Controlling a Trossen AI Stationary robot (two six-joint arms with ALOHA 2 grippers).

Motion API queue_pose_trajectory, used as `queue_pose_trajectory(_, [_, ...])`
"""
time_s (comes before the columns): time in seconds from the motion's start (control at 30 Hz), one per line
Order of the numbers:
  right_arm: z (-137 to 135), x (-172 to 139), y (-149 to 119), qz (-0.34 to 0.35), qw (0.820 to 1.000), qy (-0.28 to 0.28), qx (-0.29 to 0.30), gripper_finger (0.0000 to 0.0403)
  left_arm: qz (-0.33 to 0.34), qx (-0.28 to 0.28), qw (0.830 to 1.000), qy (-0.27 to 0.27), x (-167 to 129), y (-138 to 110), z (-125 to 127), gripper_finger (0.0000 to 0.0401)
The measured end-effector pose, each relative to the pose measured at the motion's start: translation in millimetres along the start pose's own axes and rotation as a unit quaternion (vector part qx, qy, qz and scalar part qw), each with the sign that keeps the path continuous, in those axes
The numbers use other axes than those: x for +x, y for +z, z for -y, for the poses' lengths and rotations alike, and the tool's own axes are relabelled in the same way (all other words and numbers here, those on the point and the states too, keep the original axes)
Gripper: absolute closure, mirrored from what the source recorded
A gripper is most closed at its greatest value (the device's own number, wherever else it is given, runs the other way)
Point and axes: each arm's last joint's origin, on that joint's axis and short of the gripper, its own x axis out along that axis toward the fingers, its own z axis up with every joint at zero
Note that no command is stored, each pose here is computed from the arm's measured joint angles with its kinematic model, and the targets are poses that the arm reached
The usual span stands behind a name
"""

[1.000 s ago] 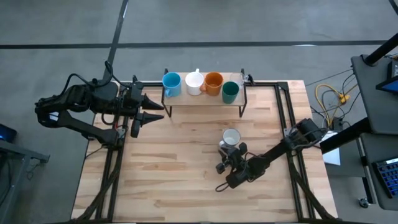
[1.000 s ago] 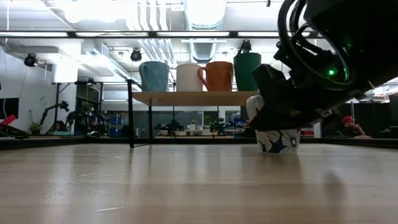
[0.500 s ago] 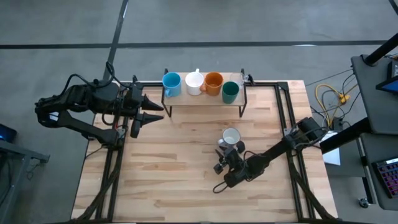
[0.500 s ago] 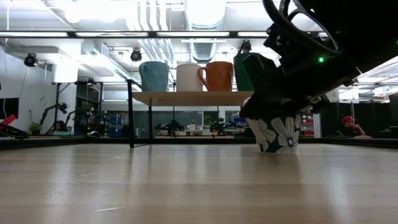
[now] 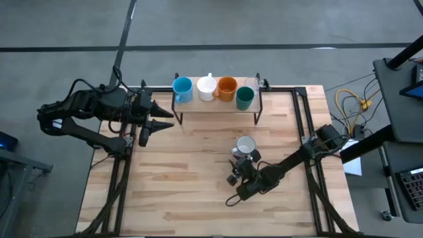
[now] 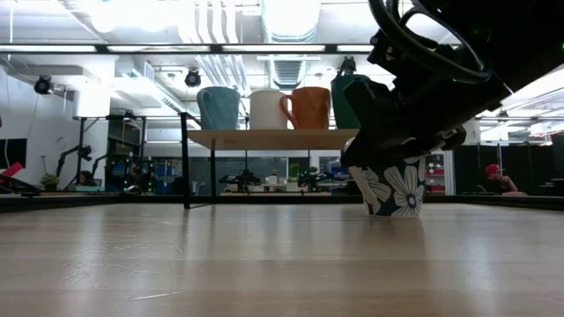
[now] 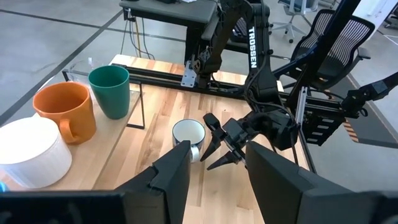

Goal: Stack small to large cups/mugs on shelf
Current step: Put the white patterned mug on the shelf

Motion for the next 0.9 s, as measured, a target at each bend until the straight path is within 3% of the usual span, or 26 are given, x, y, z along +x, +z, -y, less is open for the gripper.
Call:
queue_pose_trajectory(0.43, [2, -6, 12, -0.026, 0.998, -0.042, -0.045, 0.0284, 0.0, 0.0, 1.0, 0.0, 0, 0, 0, 0.026])
queue_pose_trajectory(0.9, [11, 11, 16, 0.0, 0.997, -0.078, 0.017, 0.0284, 0.0, 0.001, 1.0, 0.0, 0, 0, 0, 0.026])
